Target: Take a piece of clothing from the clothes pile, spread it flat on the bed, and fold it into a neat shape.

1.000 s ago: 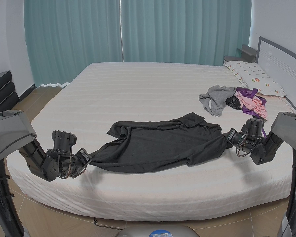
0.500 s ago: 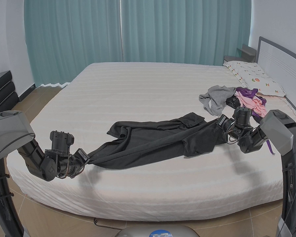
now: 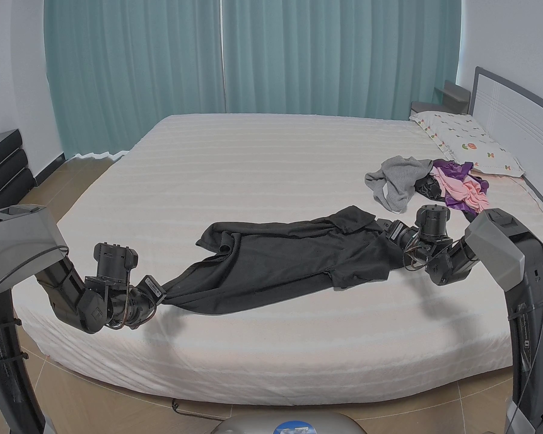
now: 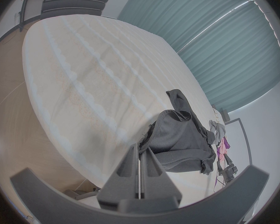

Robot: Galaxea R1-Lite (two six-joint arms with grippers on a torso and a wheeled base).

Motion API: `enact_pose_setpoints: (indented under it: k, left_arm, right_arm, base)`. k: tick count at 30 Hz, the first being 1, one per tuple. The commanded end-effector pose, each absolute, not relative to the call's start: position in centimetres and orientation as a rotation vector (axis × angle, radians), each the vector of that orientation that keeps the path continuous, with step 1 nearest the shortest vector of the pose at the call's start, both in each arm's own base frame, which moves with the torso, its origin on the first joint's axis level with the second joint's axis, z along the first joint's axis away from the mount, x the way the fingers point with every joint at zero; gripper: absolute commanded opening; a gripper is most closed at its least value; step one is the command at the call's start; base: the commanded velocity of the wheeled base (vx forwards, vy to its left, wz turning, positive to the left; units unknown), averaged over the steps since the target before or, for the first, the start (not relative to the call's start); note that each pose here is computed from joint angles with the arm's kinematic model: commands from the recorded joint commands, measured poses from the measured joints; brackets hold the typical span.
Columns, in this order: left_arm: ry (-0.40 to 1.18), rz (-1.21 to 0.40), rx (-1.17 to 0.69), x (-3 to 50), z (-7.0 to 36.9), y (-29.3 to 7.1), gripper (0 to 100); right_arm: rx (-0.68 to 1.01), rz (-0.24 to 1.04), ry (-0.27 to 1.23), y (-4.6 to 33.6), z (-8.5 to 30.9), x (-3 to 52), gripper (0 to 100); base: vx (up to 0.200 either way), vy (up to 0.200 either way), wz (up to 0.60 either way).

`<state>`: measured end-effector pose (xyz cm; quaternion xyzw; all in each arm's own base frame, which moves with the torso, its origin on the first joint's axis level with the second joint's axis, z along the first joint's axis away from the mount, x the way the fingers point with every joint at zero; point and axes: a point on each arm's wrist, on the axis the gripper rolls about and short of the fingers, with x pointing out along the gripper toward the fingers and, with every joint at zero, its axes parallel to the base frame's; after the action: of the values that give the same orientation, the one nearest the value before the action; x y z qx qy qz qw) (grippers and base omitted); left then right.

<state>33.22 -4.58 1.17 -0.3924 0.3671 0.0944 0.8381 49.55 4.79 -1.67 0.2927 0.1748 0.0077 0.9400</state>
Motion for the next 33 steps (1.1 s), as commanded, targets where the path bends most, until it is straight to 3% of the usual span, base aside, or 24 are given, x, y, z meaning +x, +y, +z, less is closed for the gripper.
enact_pose_setpoints:
  k: [1, 12, 18, 33]
  left_arm:
    - [0.782, 0.201, -0.828, 33.2, 1.0, -4.6, 0]
    - [0.784, 0.199, -0.833, 33.3, 0.9, -4.6, 0]
    - [0.826, 0.142, -0.861, 33.2, 0.8, -4.8, 0]
    - [0.842, 0.138, -0.857, 33.5, 0.1, -5.0, 0]
  right_arm:
    - [0.613, 0.034, 0.348, 3.8, 1.3, 48.1, 100]
    - [0.783, 0.088, 0.578, 4.8, 1.3, 40.1, 100]
    - [0.821, 0.087, 0.641, 6.1, -1.4, 39.6, 100]
    - [0.82, 0.126, 0.72, 8.4, -2.7, 40.6, 100]
  base:
    - [0.0, 0.0, 0.0]
    - [0.0, 0.0, 0.0]
    - [0.0, 0.0, 0.0]
    - [0.0, 0.0, 0.0]
